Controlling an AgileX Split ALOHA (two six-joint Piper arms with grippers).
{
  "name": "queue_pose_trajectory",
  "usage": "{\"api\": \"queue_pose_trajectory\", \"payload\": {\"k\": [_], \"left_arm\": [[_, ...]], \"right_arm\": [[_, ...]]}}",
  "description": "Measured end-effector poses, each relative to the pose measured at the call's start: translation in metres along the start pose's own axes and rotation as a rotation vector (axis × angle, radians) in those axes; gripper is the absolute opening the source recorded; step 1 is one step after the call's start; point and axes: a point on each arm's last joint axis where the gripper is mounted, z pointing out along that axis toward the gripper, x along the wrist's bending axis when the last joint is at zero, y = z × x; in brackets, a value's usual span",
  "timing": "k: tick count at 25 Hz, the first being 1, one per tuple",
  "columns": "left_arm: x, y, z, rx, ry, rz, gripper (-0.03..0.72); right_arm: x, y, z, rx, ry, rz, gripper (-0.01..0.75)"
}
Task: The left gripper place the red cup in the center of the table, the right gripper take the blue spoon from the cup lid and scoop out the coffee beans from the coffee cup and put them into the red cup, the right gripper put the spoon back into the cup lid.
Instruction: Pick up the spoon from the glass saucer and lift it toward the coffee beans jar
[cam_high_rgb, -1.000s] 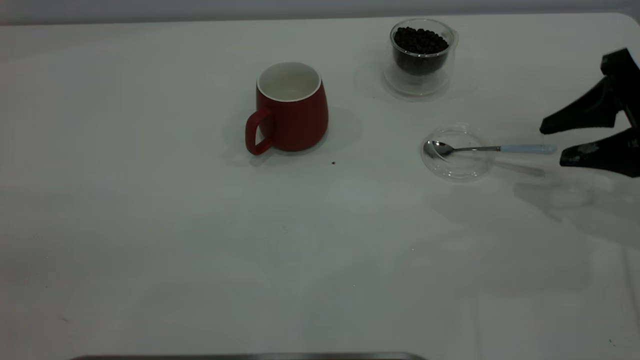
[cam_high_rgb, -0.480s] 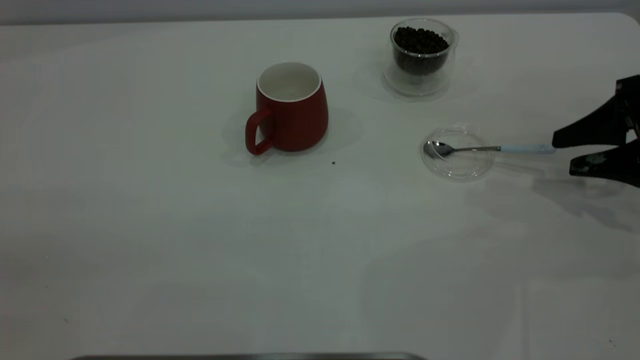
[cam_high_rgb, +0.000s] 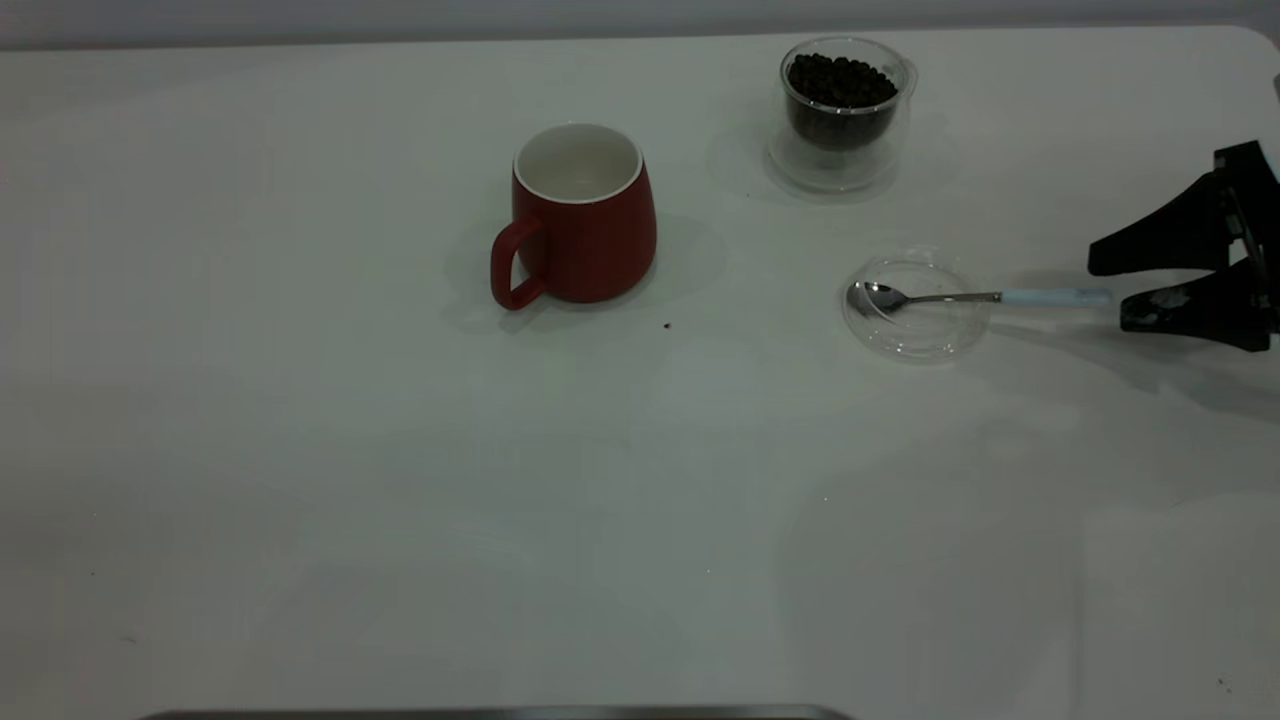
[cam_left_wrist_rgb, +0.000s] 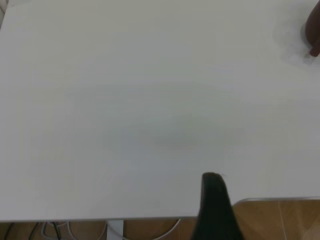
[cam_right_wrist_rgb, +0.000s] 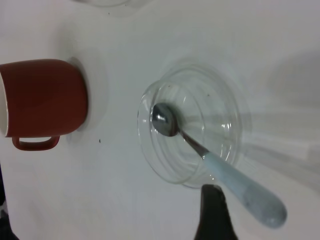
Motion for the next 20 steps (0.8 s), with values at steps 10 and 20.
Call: {"api": "queue_pose_trajectory", "payload": {"k": [10,20], "left_arm": [[0.000,0.000,0.000,0.000,0.000,0.000,0.586],[0.000,0.000,0.000,0.000,0.000,0.000,0.586]], "right_arm": [[-0.002,0.001,0.008,0.018,0.047,-0.025,0.564],[0.009,-0.001,0.019,0.036,0.062,-0.047,0.560]]}}
